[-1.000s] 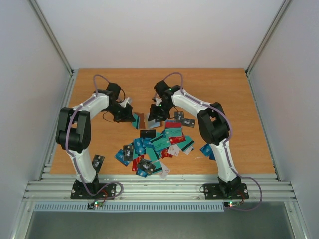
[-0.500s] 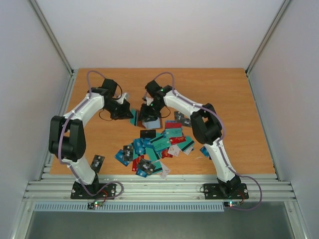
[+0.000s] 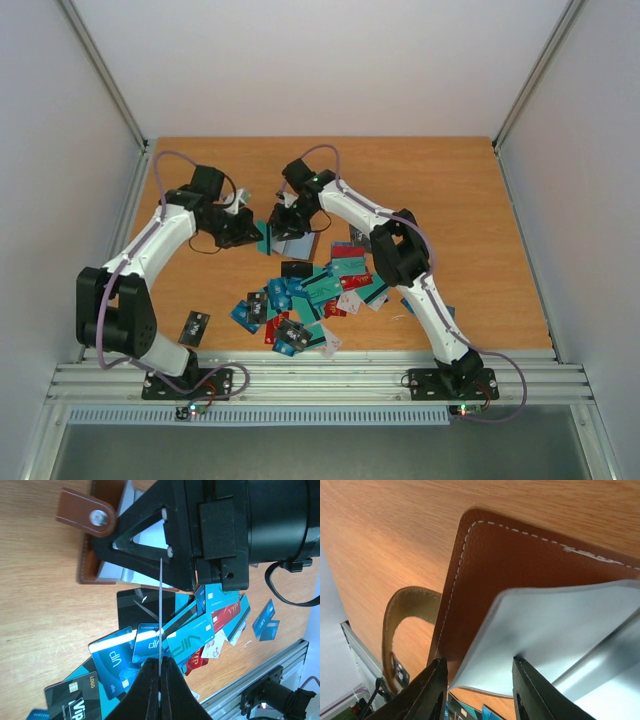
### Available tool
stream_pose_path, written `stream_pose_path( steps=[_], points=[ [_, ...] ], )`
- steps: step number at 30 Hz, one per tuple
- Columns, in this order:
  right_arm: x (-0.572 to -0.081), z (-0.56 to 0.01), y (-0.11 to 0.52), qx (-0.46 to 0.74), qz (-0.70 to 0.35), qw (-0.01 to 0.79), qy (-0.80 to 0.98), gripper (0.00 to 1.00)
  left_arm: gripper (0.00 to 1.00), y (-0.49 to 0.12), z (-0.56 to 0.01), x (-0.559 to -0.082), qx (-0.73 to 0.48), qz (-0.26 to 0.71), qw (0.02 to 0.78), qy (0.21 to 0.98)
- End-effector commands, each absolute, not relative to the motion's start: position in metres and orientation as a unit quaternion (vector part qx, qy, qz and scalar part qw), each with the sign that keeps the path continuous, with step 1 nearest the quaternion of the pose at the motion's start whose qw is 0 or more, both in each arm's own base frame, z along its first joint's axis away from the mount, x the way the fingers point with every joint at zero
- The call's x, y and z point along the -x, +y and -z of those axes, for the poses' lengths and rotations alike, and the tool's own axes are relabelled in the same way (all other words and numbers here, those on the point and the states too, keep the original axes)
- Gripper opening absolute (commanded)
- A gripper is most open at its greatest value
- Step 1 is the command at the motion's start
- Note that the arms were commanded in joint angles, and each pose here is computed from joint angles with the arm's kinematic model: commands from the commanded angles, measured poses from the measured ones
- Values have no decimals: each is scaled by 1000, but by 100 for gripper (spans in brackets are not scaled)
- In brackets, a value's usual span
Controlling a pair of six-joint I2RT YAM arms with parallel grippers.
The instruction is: Put the credit cards into the card holder
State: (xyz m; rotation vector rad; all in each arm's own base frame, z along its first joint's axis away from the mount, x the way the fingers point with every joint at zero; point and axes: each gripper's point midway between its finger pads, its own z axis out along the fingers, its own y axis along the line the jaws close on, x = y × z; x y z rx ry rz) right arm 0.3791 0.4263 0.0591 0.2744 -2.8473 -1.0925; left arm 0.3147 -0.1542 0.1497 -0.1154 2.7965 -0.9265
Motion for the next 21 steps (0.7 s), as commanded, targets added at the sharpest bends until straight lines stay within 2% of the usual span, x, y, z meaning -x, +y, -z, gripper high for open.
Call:
stream_pose_path(
  steps=[1, 6, 15, 21],
  points=[
    [-380, -51, 427, -82, 352, 57, -931, 37, 0, -162, -153, -332, 40, 357, 123, 925],
    [-387, -51, 425, -80, 359, 63, -928, 38, 0, -169, -141, -349, 37, 372, 120, 920],
    [-402, -69, 430, -81, 410, 68, -906, 42, 0, -155, -91, -373, 41, 318, 106, 941],
    [-399, -77, 438, -80, 441, 85, -890, 48, 0, -151, -67, -382, 47, 298, 89, 949]
  ],
)
